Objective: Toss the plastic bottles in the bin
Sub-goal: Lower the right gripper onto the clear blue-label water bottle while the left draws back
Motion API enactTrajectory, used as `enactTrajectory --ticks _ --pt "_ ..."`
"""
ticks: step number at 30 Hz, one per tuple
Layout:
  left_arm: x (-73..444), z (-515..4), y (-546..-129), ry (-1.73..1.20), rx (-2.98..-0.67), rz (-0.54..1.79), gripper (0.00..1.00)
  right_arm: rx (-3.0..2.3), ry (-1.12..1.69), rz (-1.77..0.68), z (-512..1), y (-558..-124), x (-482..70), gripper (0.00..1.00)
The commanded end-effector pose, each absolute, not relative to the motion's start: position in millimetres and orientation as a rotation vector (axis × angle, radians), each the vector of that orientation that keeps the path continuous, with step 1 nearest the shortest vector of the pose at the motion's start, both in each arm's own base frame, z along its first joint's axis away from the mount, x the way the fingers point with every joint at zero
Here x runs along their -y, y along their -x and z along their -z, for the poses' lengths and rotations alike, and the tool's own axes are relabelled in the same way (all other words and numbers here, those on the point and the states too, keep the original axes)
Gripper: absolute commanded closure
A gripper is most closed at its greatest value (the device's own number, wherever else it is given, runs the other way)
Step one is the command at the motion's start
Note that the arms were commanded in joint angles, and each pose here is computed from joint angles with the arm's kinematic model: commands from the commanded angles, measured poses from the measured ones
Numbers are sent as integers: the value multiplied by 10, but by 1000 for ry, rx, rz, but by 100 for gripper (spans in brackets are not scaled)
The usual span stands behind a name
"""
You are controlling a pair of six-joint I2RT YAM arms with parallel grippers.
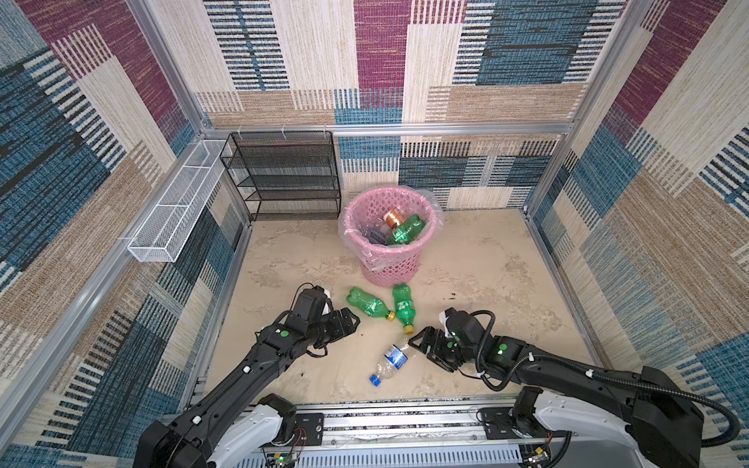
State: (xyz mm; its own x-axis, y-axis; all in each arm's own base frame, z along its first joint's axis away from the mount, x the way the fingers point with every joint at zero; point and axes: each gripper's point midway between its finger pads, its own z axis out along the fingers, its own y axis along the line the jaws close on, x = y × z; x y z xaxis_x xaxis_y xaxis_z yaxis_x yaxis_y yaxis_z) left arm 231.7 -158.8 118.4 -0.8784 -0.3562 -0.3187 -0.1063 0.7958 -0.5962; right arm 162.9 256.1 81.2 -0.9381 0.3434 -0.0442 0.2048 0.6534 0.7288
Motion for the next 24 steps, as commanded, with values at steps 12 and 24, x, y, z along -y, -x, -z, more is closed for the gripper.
enactTrajectory --ticks 12,24 --pt "1559 -1195 -2320 355 -2545 825 16 -2687 -420 -1234 -823 -1633 -2909 14" --pt "1536 -1182 -2306 365 -2542 826 16 -2707 -395 -1226 -705 -1663 -3027 17"
